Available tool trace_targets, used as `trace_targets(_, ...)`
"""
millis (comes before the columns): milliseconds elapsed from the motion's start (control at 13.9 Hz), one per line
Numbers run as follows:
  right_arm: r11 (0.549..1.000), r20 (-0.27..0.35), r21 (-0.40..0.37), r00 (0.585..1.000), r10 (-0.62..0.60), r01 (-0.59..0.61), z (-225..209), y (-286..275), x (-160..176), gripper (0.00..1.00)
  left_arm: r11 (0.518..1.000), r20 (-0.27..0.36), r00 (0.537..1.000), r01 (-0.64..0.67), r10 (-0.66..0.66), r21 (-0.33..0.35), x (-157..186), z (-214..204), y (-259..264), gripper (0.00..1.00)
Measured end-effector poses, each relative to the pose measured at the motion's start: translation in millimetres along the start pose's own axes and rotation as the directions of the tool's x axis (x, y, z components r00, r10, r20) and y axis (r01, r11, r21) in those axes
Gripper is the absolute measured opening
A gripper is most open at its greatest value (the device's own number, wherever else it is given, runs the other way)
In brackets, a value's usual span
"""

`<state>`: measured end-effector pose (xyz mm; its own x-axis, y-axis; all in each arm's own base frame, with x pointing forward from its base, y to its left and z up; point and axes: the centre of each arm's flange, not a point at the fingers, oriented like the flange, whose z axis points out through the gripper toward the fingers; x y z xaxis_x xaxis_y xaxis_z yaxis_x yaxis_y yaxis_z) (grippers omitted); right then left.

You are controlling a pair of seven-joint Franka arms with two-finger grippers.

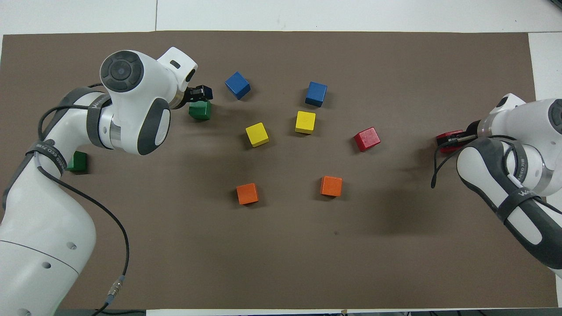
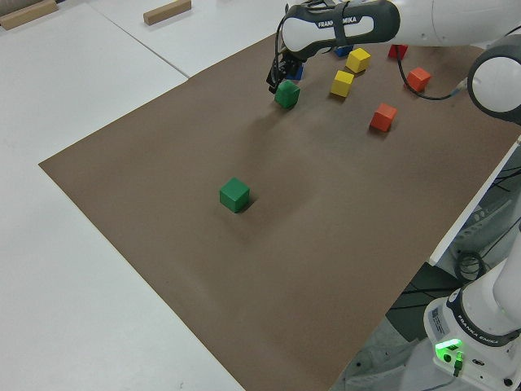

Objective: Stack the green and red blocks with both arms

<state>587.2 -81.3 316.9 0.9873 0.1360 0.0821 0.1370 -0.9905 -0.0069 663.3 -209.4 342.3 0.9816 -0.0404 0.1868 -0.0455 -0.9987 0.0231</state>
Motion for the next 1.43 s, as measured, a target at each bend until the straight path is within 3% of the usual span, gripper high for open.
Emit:
trace_targets(287, 1.0, 0.032, 0.011, 0.999, 0.003, -0.003, -52.5, -13.3, 18.3, 1.0, 0.999, -0.015, 0.999, -0.04, 0.04, -0.01, -1.8, 15.5, 9.5, 1.0)
trace_targets(573, 0.998, 0.048, 0.013, 0.997, 0.061, -0.061, -116.2, -90.2, 51.6, 1.0, 0.998, -0.017, 0.998, -0.064, 0.063, -0.017, -10.8, 34.3, 24.6, 1.0)
trace_targets(645, 0.998, 0.042, 0.014, 0.997, 0.063, -0.063, -121.0, -112.7, 56.5, 1.0, 0.998, -0.016, 0.998, -0.067, 0.067, -0.018, -12.6, 37.6, 27.0, 0.9)
trace_targets(860, 0.996, 0.02, 0.019, 0.996, 0.086, -0.086, -113.1, -193.8, 64.6, 1.0, 0.997, -0.009, 0.997, -0.073, 0.073, -0.015, -14.7, 41.2, 27.1, 0.55)
trace_targets(1147, 0.996, 0.021, 0.019, 0.996, 0.089, -0.09, -86.7, -256.1, 56.8, 1.0, 0.997, 0.004, 0.997, -0.077, 0.077, -0.01, -14.9, 40.7, 26.8, 0.55)
trace_targets(1434, 1.0, -0.001, 0.021, 1.0, 0.005, -0.005, -55.2, -256.2, 41.4, 1.0, 0.999, 0.041, 0.998, -0.049, 0.048, 0.002, -6.3, 25.1, 16.7, 0.55)
